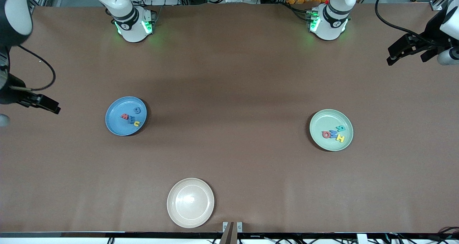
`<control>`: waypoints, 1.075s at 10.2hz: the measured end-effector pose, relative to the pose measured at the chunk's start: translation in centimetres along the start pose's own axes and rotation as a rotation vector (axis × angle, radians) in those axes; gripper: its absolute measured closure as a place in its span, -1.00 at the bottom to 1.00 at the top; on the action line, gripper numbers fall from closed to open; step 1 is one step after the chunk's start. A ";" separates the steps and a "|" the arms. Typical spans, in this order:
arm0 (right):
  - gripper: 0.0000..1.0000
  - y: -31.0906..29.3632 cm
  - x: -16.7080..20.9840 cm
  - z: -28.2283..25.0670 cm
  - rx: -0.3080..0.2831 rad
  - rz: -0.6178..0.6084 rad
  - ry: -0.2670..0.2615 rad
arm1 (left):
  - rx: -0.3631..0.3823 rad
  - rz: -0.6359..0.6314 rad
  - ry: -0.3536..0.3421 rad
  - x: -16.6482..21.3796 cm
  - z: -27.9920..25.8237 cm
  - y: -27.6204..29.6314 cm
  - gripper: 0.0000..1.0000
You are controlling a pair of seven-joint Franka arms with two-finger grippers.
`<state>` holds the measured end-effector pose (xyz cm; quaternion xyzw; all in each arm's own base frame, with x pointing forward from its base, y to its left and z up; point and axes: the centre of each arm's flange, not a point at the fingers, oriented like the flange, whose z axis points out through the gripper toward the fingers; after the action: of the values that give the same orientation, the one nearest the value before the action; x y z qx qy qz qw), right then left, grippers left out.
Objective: Sort upper and lower case letters into plates
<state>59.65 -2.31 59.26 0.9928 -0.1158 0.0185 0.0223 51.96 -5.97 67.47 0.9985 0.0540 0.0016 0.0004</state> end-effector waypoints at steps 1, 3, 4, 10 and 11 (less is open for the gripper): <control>-1.00 0.2 -1.2 -1.5 0.020 0.002 -0.012 | 0.000 -0.002 0.000 0.0 0.0 -0.1 -1.00; -1.00 0.1 -3.4 -2.8 0.049 -0.003 -0.087 | -0.001 -0.007 0.004 0.1 -0.2 -0.3 -1.00; -1.00 -0.1 -3.6 -2.8 0.053 -0.008 -0.095 | -0.002 -0.007 0.010 0.1 -0.5 -0.3 -1.00; -1.00 -2.2 -4.0 -2.2 0.054 -0.053 -0.106 | -0.004 -0.007 0.016 0.0 -0.8 -0.4 -1.00; -1.00 -2.4 -4.0 -2.1 0.054 -0.056 -0.106 | -0.004 -0.008 0.016 0.1 -0.8 -0.4 -1.00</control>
<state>56.27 1.02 61.14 0.9955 -0.0883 -0.0316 -0.0101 51.97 -5.53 68.22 0.9983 0.0581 0.0097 0.0018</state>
